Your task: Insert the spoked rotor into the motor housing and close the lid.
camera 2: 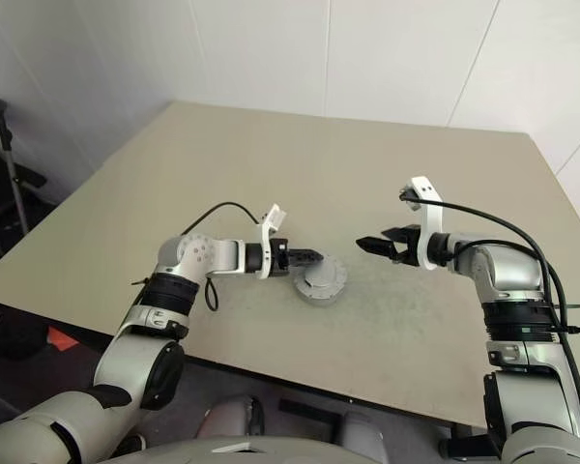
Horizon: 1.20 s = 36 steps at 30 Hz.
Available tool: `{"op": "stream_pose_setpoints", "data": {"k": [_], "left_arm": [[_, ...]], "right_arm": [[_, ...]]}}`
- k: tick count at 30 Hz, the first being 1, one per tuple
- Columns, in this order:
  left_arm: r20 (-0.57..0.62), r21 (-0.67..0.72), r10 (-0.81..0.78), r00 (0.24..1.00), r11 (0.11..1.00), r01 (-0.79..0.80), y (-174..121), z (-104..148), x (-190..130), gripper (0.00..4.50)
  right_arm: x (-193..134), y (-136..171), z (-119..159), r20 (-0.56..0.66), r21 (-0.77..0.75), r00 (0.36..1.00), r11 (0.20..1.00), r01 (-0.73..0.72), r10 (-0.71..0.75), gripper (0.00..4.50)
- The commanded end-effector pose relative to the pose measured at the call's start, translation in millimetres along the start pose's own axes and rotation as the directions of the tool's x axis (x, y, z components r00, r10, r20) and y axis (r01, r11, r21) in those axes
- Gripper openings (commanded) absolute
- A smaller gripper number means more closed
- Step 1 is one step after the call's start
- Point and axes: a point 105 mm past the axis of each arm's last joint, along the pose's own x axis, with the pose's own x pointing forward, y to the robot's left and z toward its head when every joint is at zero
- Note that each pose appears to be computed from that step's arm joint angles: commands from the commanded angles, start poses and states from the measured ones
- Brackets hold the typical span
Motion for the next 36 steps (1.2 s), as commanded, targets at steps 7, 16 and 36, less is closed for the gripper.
{"op": "stream_pose_setpoints", "data": {"k": [7,16,36], "left_arm": [[-0.05,-0.007,0.071,0.996,0.997,-0.072,17,-11,-4,0.0],[-0.029,-0.016,0.089,0.996,0.996,-0.089,21,-11,-9,0.0],[0.012,-0.018,0.126,0.992,0.992,-0.126,27,-3,-16,0.0]], "right_arm": [[-14,26,-15,-0.065,0.318,0.983,0.937,-0.145,0.174,4.48],[3,26,-45,-0.123,0.433,0.975,0.894,-0.114,0.184,4.48],[44,81,-38,-0.096,0.499,0.919,0.817,-0.289,0.384,4.48]]}}
